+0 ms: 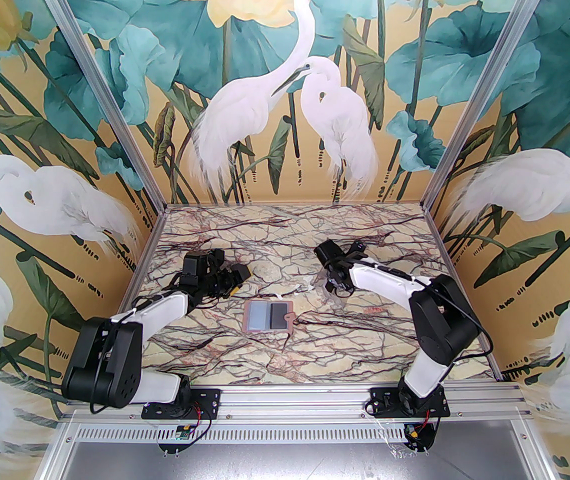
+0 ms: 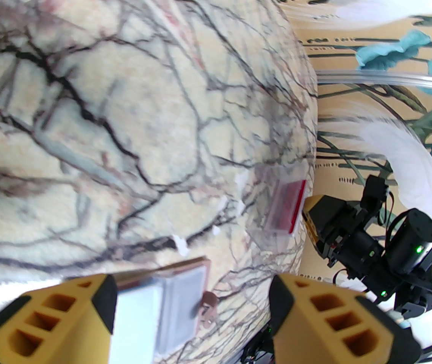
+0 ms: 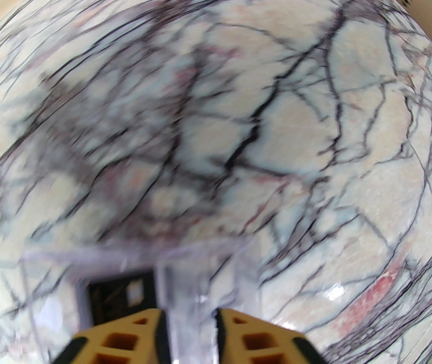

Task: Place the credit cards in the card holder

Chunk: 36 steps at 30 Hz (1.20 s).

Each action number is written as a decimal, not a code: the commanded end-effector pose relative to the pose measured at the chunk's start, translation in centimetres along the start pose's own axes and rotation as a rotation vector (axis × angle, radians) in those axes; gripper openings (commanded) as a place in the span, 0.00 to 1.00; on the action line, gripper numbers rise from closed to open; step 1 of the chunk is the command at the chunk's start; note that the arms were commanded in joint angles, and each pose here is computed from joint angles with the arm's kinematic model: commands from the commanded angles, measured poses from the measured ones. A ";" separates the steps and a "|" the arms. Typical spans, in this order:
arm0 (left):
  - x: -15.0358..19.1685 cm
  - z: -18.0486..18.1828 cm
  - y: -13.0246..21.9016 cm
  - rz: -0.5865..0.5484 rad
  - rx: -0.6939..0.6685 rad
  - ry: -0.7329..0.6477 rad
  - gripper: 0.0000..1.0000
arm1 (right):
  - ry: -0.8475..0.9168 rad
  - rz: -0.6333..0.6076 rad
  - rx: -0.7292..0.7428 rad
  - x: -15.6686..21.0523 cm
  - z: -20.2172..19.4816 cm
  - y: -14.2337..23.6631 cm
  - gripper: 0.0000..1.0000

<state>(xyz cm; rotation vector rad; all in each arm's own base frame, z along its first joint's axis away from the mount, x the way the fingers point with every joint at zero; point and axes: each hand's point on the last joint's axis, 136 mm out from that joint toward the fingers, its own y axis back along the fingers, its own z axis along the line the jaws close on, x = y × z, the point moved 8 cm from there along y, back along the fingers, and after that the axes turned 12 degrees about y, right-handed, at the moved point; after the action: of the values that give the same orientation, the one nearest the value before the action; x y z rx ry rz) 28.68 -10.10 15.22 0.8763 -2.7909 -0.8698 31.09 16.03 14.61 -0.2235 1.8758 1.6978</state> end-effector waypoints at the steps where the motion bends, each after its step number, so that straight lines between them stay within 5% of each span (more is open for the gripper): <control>1: 2.0 -1.0 0.7 0.062 -0.004 -0.062 0.72 | 0.189 -0.045 -0.079 -2.0 0.0 2.9 0.49; 7: 4.8 -2.7 1.7 0.130 0.012 -0.130 0.72 | 0.608 0.019 -0.321 -5.2 -0.1 2.7 0.49; 11: 6.0 -3.1 3.5 0.126 0.011 -0.147 0.72 | 1.022 0.072 -0.506 -4.0 1.0 1.7 0.49; 13: 6.5 -3.2 4.4 0.117 0.006 -0.154 0.73 | 1.129 0.059 -0.467 -4.6 0.6 1.1 0.49; 17: 7.2 -3.1 5.6 0.109 -0.008 -0.154 0.74 | 1.137 0.107 -0.466 -7.6 -0.9 -0.5 0.49; 21: 7.5 -2.9 6.0 0.115 -0.017 -0.156 0.74 | 1.303 0.181 -0.432 -6.7 -2.9 -2.4 0.49; 26: 7.6 -2.9 6.1 0.119 -0.019 -0.159 0.74 | 1.407 0.153 -0.612 -5.1 -2.9 -2.1 0.49; 36: 7.5 -2.7 5.9 0.120 -0.034 -0.164 0.73 | 1.410 0.242 -0.532 -4.3 -3.2 -6.0 0.43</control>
<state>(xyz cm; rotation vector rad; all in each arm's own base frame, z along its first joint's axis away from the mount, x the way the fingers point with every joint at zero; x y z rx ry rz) 20.41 -11.61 20.38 0.6708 -2.9244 -0.9689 36.45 11.40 13.22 -1.8780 2.1475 2.4624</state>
